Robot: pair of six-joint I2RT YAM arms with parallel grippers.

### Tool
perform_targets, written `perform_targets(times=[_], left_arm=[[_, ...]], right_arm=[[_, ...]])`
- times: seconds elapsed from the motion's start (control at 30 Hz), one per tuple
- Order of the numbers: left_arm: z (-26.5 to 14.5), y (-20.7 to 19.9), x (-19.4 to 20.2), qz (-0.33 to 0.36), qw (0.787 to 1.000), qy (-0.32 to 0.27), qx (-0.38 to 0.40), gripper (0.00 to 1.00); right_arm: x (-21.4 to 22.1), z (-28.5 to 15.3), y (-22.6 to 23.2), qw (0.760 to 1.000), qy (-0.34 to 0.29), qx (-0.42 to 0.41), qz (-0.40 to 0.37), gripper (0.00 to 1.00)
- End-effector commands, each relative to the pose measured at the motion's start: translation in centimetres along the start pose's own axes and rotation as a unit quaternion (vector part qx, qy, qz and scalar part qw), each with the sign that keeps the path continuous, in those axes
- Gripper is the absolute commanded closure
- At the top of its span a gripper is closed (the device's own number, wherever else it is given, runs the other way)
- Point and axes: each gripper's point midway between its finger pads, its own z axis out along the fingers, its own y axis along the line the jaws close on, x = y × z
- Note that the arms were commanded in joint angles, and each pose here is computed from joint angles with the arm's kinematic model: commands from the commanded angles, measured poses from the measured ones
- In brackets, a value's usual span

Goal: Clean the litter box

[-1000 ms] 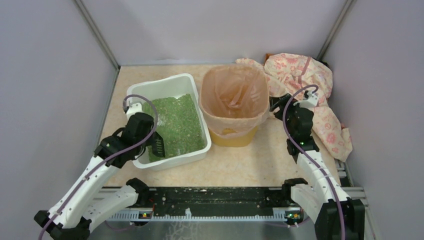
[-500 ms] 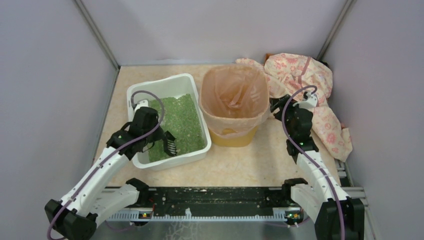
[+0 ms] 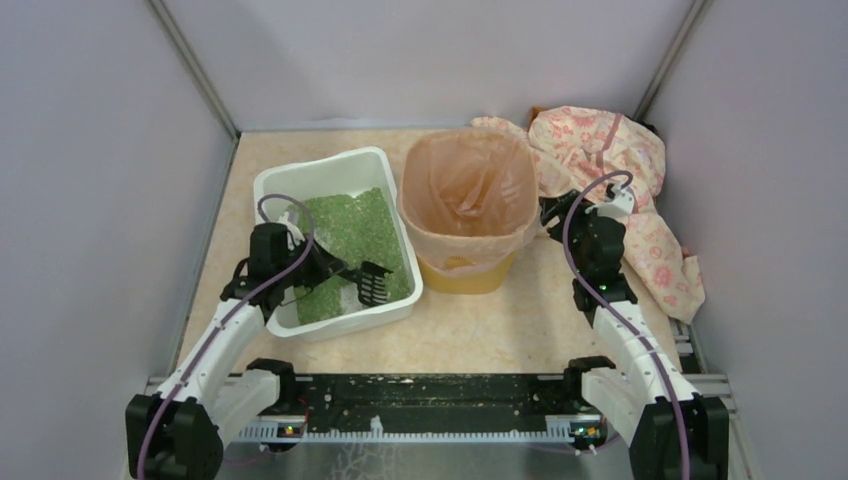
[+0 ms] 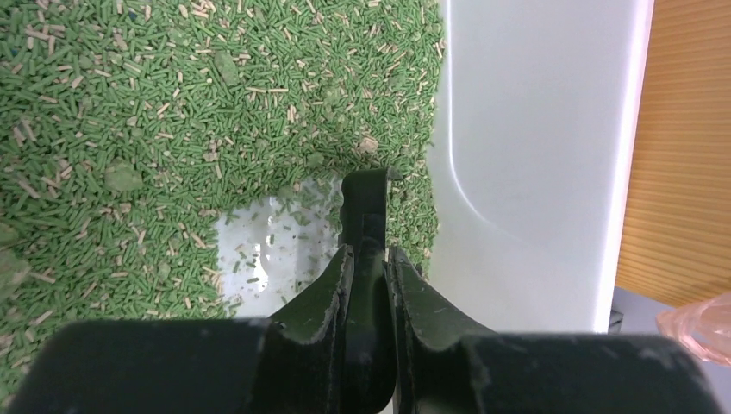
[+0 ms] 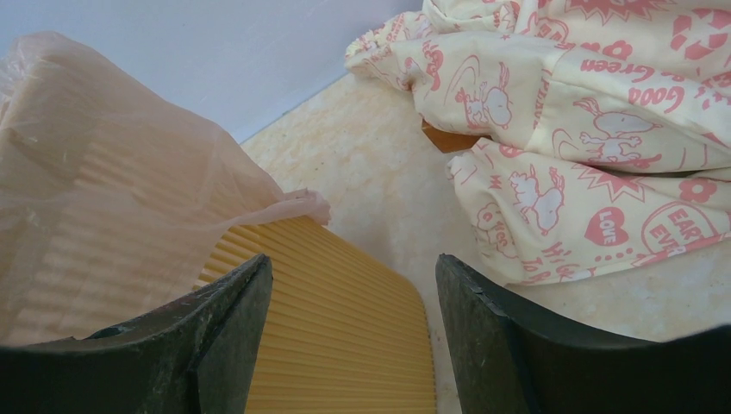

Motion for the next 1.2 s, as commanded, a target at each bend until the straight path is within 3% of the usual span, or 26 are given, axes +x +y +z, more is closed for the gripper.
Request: perform_targets(times=[0.0,0.2,0.5,0.73,1.17], left_arm=[[0.6,-0.4,3.3,-0.030,0.995,0.075,0.060,1.00],[-0.7,-0.7,1.1,-0.079,0.990,0.048,0.106,1.00],[-4.5,1.1,-3.8,-0.125,0.985,-0.037,0.117,1.00],[-6.5,0.4,-5.6,-0.154,0.969,-0.061,0.186,1.00],[-8.8,-0.3,-8.4,-0.155,0.953,-0.109,0.235,1.00]], right_arm=[[-2.2,0.1,0.8,0.999,-0.033,-0.008,-0.012,0.30],[-2.4,0.1,0.9,0.999,-0.034,-0.007,-0.015,0.30],[-2.4,0.2,0.9,0.999,-0.033,-0.007,-0.015,0.30],[-2.3,0.2,0.8,0.999,-0.032,-0.005,-0.017,0.30],[-2.3,0.3,0.6,0.999,-0.030,-0.001,-0.025,0.30]])
